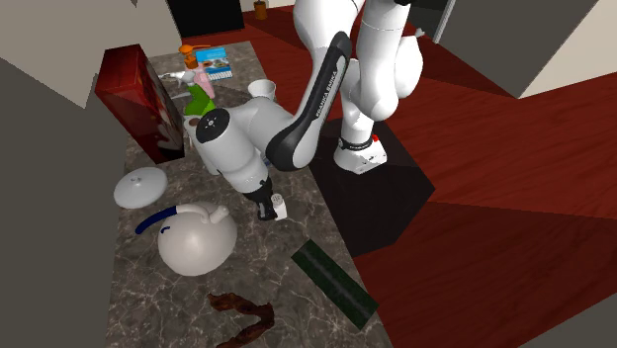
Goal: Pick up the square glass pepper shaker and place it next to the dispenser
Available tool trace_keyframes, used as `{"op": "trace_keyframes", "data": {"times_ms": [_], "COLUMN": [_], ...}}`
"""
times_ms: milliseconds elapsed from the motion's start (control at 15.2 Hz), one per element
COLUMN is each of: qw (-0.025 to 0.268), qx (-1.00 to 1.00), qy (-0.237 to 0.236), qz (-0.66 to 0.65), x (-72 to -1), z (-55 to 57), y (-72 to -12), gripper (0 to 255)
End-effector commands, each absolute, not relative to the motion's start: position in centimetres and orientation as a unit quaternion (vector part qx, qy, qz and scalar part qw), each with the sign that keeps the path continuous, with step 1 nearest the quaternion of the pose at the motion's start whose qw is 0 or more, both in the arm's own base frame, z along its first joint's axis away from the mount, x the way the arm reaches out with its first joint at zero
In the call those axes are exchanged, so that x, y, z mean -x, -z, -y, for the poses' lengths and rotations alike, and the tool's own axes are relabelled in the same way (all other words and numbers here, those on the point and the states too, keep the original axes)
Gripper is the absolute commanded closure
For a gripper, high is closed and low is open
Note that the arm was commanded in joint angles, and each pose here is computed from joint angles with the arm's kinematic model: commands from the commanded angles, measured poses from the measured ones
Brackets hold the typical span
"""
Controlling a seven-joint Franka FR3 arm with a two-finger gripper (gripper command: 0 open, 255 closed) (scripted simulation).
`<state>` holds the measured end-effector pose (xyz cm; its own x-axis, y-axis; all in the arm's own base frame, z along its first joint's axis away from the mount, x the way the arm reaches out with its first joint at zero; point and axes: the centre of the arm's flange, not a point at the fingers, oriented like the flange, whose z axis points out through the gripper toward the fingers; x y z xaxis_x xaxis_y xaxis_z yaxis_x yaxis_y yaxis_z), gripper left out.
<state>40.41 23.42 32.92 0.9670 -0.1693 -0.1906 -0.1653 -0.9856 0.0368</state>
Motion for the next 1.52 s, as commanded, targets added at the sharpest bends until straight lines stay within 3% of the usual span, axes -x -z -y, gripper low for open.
{"op": "trace_keyframes", "data": {"times_ms": [0,396,1452], "qw": [0.01,0.01,0.01], "qx": [-0.992,-0.992,-0.992], "qy": [0.097,0.097,0.097], "qz": [0.084,0.084,0.084], "x": [-40.4,-40.4,-40.4], "z": [-23.4,-23.4,-23.4], "y": [-32.9,-32.9,-41.4], "gripper": [255,255,255]}}
